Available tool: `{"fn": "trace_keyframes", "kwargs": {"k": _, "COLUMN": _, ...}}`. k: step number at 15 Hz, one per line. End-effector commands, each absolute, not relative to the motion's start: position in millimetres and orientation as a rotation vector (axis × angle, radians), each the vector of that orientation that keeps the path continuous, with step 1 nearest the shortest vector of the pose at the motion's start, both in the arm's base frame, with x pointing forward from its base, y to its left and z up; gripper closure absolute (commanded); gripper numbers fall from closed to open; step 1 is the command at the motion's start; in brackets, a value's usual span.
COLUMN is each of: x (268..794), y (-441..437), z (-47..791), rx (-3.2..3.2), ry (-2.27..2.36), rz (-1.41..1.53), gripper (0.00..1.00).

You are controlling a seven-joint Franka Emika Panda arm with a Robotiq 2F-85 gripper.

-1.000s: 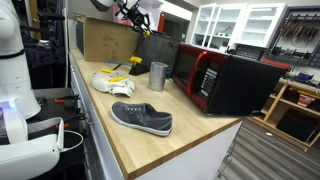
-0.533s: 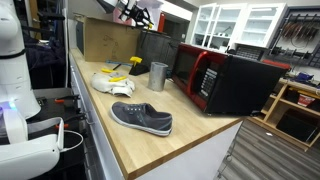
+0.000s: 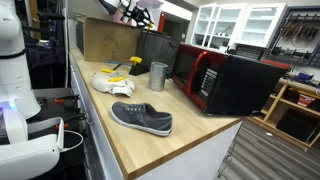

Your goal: Put the things with the yellow handle on the stand

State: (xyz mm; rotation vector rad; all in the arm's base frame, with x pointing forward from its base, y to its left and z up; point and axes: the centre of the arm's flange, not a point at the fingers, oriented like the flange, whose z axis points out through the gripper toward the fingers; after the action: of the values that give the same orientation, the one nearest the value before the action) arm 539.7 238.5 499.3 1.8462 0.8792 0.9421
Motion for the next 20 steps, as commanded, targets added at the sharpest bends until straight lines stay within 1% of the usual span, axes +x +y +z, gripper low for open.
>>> {"fn": "trace_keyframes", "kwargs": {"k": 1, "x": 544, "y": 236, "z": 494, "rx": 1.812, "ry": 0.917, "rz": 0.944, "gripper": 0.94}}
{"fn": "trace_keyframes", "kwargs": {"k": 12, "x": 577, "y": 298, "z": 474, "rx": 1.428, "ry": 1.34, "rz": 1.019, "gripper": 0.94}}
{"fn": "trace_keyframes", "kwargs": {"k": 20, "x": 583, "y": 303, "z": 417, "rx": 1.375, "ry": 1.489, "rz": 0.964, "gripper": 0.94}}
